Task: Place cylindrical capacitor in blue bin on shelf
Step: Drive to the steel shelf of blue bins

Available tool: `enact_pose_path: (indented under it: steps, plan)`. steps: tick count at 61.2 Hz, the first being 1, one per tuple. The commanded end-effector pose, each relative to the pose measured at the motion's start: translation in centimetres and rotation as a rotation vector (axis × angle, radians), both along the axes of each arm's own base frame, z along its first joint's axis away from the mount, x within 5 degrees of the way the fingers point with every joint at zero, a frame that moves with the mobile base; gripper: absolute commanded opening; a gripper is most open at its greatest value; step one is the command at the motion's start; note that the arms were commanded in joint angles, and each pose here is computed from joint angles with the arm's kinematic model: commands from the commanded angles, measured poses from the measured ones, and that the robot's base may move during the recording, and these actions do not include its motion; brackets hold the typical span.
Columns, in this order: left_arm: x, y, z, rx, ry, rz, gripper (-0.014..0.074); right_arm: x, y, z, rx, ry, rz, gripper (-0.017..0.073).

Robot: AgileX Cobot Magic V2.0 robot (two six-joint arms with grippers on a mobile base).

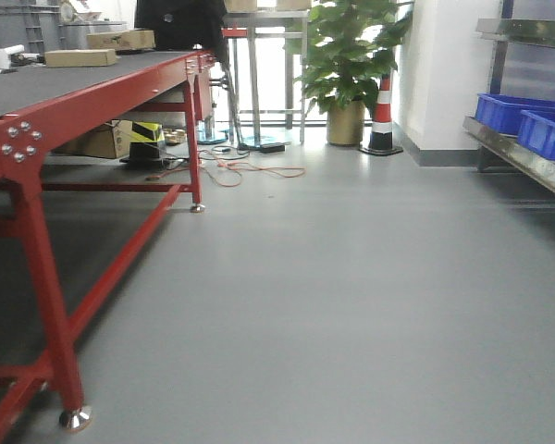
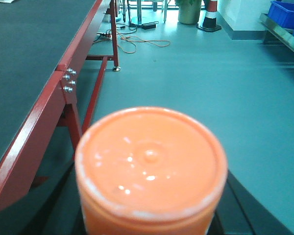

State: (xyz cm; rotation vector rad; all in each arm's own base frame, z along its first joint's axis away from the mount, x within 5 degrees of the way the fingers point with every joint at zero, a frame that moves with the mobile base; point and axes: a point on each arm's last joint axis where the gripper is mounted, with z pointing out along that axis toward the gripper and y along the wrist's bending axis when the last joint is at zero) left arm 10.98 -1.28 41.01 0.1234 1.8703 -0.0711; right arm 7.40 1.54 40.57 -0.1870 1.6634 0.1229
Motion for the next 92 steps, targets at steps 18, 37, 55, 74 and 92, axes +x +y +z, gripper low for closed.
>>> enact_pose_path:
  steps: [18, 37, 55, 74, 92]
  plan:
    - [-0.1, -0.04, 0.32, -0.005, -0.03, -0.005, -0.0111, -0.07, -0.05, 0.25, -0.007, -0.028, -0.004, -0.0162]
    - [-0.1, -0.04, 0.32, -0.005, -0.03, -0.005, -0.0111, -0.07, -0.05, 0.25, -0.007, -0.028, -0.004, -0.0162]
    - [-0.1, -0.04, 0.32, -0.005, -0.03, -0.005, -0.0111, -0.07, -0.05, 0.25, -0.007, -0.028, -0.004, -0.0162]
    - [-0.1, -0.04, 0.32, -0.005, -0.03, -0.005, -0.0111, -0.07, -0.05, 0.25, -0.007, -0.028, -0.004, -0.0162]
    - [-0.1, -0.04, 0.32, -0.005, -0.03, -0.005, -0.0111, -0.07, -0.05, 0.25, -0.007, -0.028, -0.004, -0.0162]
